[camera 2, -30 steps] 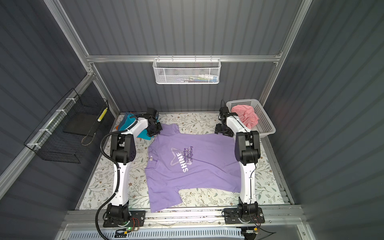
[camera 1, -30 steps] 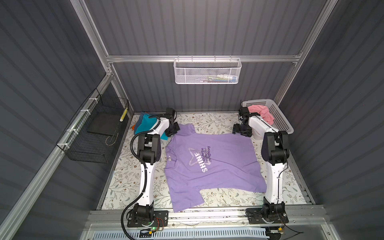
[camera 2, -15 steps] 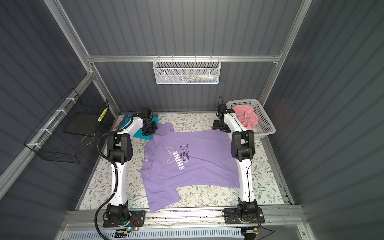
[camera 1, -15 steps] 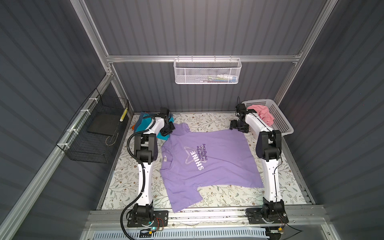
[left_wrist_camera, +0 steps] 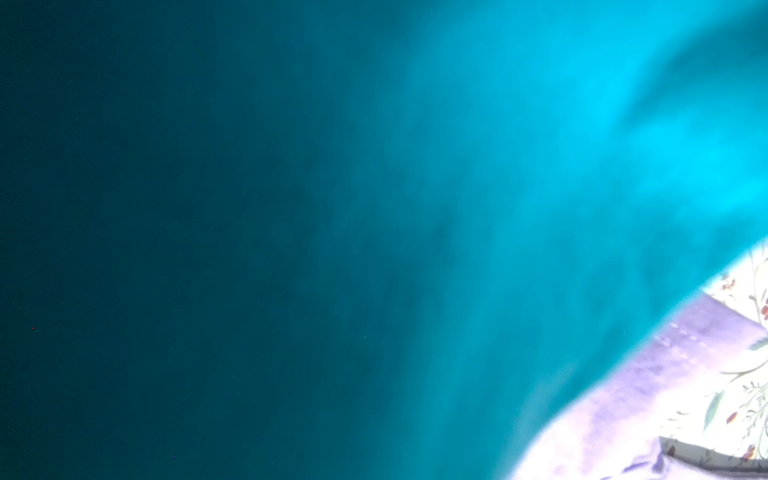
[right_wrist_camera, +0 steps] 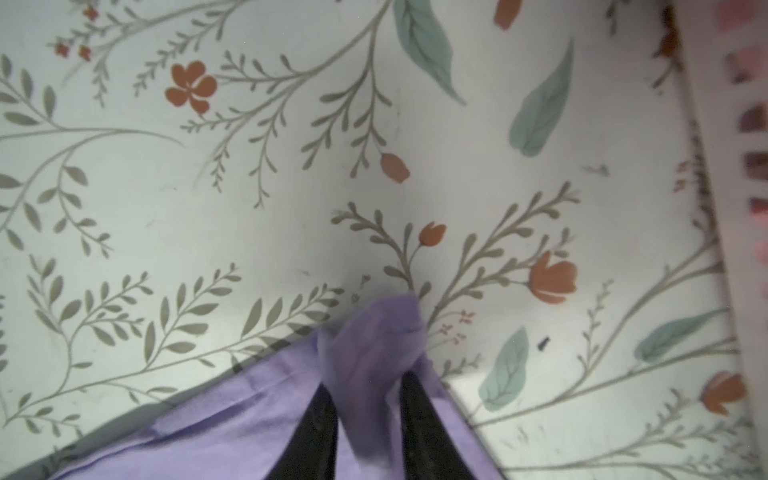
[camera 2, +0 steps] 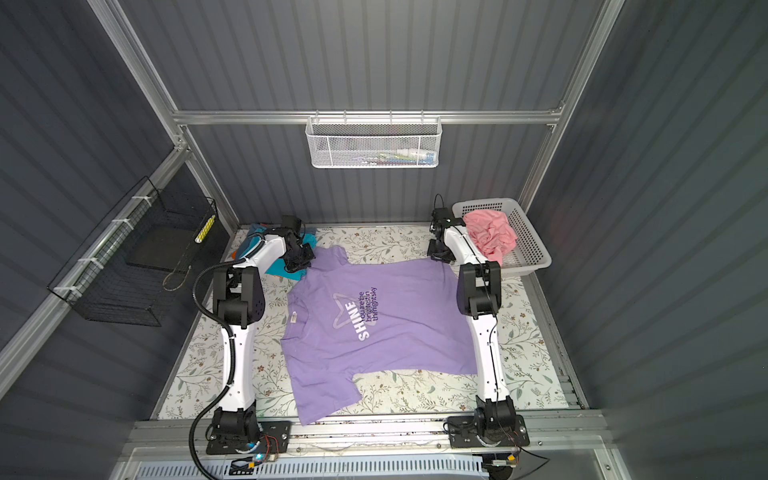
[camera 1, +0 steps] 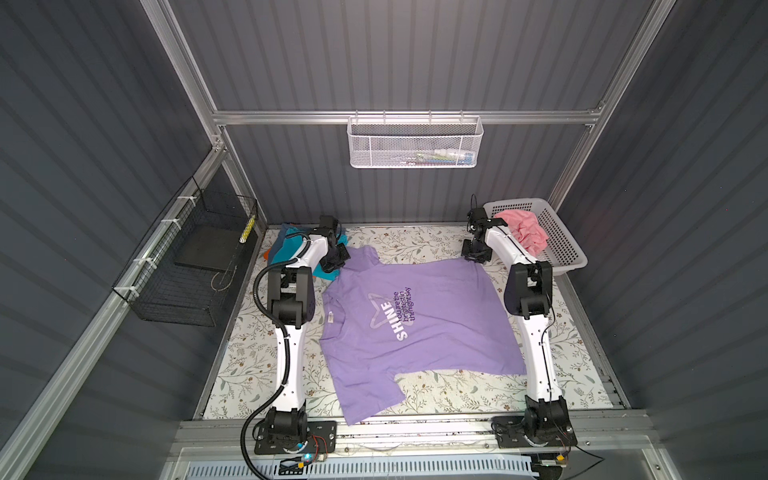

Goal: Fold and stack the t-shirts

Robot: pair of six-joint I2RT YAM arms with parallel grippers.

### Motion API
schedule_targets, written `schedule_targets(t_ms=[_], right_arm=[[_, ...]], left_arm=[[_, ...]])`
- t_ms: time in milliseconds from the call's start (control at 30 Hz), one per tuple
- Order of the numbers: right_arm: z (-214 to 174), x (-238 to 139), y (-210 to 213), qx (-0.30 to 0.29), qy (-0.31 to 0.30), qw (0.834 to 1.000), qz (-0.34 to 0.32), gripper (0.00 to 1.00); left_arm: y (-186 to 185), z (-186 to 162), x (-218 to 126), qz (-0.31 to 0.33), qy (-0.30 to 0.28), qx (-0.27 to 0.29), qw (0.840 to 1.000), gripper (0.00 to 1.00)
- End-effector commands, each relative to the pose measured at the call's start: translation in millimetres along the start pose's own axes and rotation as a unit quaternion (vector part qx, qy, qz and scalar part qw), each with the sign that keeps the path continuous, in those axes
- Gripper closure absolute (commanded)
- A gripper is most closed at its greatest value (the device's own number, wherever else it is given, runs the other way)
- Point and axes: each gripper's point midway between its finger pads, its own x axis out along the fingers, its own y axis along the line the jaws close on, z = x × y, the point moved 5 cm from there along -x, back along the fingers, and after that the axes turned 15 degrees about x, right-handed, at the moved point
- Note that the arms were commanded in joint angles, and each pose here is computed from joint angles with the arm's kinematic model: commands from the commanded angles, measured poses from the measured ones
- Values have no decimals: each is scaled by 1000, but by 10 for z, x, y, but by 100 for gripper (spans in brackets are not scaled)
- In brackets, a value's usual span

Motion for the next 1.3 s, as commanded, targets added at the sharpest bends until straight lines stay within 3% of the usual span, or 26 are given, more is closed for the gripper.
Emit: schedule_targets(t_ms=[0,200,400,600,967,1267], right_arm=[[-70,57,-17,-6,14,1000,-10,97],[46,-201,-109,-8,-14,1000,-7,100],[81,-533,-162,-19,-59,998,31,100],[5,-745,-243,-15,-86,994,66,100],[-333,-742,-531,-4,-80,995,54,100],[-572,-697,-792,18,-68,997,35,100]], left_arm=[[-6,-45,-112,-8,10,-10,1000,100],[-58,54,-293,-15,-6,-4,1000,100],[-126,202,-634,-24,-44,2,999,100],[-157,161,-754,-38,-48,-2,998,100],[-20,-388,-902,-28,-24,-11,999,100],[198,-914,-752,6,18,-16,1000,100]])
